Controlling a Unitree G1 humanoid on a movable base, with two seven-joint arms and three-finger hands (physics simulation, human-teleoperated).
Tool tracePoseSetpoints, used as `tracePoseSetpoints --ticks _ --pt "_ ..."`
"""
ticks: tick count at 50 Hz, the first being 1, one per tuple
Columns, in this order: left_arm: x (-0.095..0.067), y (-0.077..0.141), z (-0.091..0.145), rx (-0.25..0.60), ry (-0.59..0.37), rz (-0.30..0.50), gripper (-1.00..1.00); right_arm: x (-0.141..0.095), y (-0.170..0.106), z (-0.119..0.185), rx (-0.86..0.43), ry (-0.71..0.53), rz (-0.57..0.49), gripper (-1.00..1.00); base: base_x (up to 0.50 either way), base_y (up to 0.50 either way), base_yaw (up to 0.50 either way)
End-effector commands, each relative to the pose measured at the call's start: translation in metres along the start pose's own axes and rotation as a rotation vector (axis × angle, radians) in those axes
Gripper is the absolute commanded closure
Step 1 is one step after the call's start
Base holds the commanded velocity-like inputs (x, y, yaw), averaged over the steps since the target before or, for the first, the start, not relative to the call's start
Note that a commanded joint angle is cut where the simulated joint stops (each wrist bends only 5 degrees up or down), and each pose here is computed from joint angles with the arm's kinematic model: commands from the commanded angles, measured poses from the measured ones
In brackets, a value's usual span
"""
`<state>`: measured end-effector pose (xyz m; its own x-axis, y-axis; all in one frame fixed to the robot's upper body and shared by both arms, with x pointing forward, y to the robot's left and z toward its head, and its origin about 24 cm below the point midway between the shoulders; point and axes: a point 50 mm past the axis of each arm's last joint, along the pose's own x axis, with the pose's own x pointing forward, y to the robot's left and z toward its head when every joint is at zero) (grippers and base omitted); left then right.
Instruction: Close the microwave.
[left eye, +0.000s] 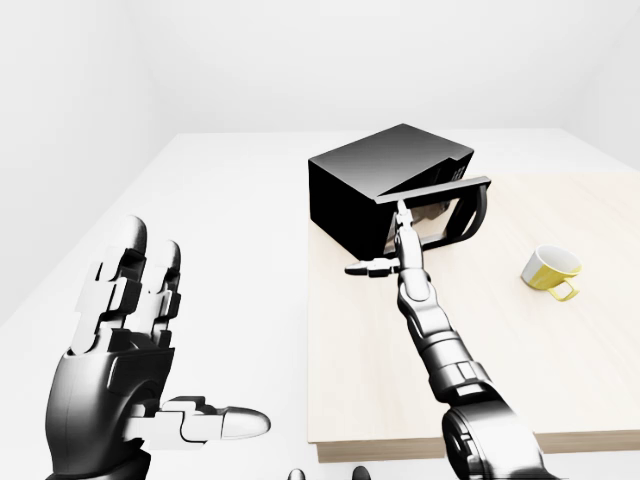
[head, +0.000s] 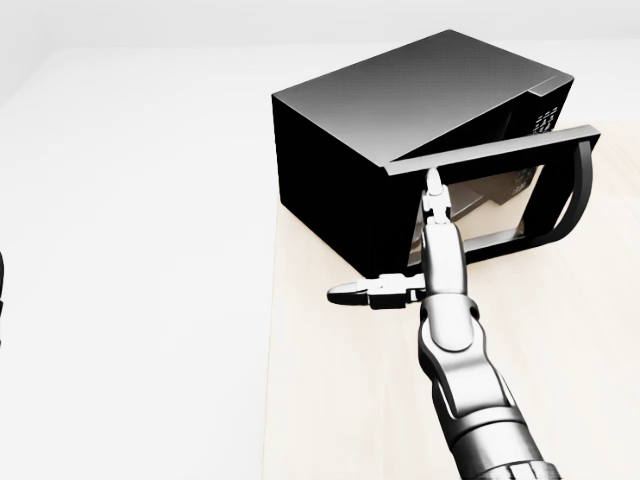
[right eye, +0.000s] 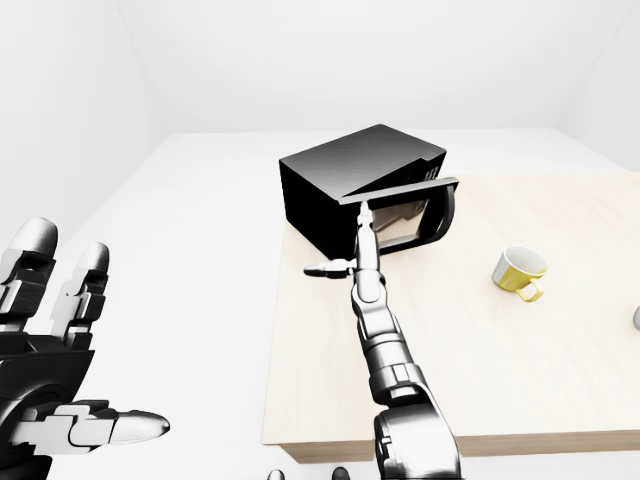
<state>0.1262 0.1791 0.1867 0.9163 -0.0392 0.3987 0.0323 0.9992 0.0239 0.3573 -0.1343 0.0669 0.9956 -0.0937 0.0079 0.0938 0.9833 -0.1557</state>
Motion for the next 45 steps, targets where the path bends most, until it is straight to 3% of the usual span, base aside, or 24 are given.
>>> tracePoseSetpoints --ticks 1,11,23,45 --pt "0.0 0.0 0.0 -0.001 -0.004 0.0 -1.0 0.013 -0.003 -0.002 -0.015 0.06 -0.014 -1.0 0.0 0.0 0.0" --pt "-0.001 -0.001 -0.001 0.003 0.0 -0.002 -1.0 0.021 0.001 -0.003 -0.017 0.116 -0.018 -1.0 0.0 0.0 0.0" --pt "-0.001 0.0 0.0 0.006 0.003 0.002 -1.0 0.036 0.014 0.025 -0.057 0.084 0.005 -1.0 0.0 0.0 0.0" --pt "0.0 0.0 0.0 0.014 0.009 -0.002 -1.0 0.038 0.02 0.03 -0.082 0.066 0.022 -1.0 0.01 0.0 0.0"
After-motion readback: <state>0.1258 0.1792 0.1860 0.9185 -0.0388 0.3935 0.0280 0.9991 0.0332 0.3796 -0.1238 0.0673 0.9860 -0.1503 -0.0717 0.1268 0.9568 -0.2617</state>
